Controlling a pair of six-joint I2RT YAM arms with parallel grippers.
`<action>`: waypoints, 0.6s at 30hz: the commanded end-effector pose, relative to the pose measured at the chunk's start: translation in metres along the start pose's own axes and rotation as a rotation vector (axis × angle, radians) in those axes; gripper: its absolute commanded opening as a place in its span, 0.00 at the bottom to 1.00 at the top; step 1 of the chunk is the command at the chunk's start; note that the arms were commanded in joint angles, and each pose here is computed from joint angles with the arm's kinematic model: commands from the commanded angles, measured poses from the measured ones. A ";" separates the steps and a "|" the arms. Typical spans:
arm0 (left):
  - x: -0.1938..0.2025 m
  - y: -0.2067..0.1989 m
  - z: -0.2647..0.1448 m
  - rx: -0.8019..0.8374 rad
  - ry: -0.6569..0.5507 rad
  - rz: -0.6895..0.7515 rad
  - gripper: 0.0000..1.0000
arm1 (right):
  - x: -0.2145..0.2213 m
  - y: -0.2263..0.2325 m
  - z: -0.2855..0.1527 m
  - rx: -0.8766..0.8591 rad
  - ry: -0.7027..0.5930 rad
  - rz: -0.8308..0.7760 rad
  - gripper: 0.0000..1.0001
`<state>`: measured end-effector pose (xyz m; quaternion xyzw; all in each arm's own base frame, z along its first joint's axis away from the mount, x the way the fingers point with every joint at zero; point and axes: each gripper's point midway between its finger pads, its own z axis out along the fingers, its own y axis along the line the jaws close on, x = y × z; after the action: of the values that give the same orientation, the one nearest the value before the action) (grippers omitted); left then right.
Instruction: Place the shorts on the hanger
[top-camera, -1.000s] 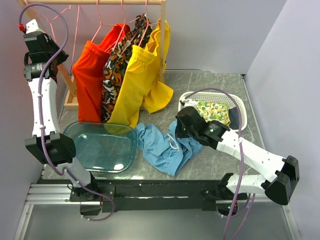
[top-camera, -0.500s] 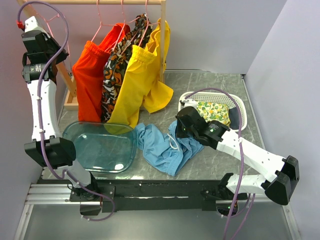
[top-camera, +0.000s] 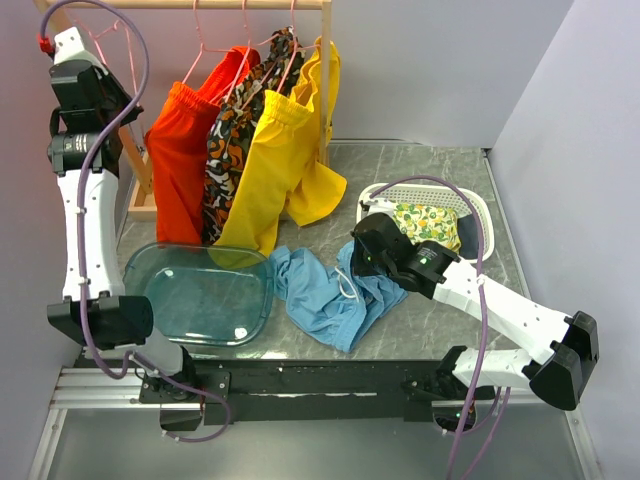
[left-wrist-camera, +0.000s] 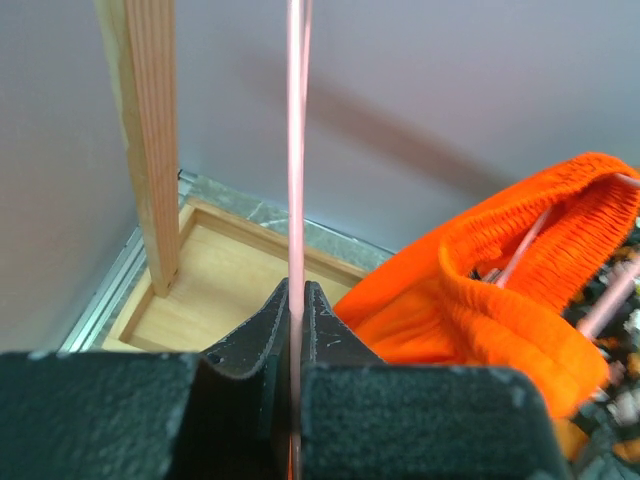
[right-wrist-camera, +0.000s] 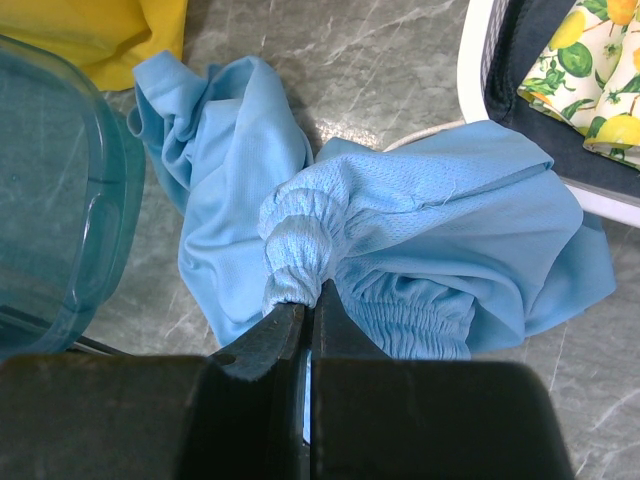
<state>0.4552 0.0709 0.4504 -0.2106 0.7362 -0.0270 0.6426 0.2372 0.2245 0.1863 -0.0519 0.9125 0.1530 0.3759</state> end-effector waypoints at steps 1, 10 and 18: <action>-0.025 -0.002 -0.027 -0.019 -0.088 0.036 0.01 | -0.016 0.007 -0.007 -0.023 -0.045 0.008 0.00; -0.029 0.001 -0.050 -0.045 -0.113 0.055 0.01 | -0.017 0.007 -0.009 -0.024 -0.048 0.012 0.00; -0.030 0.003 -0.073 -0.043 -0.105 0.038 0.01 | -0.017 0.008 -0.010 -0.026 -0.049 0.020 0.00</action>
<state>0.4113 0.0682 0.4640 -0.2117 0.7273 0.0114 0.6528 0.2371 0.2243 0.1862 -0.0516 0.9127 0.1527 0.3756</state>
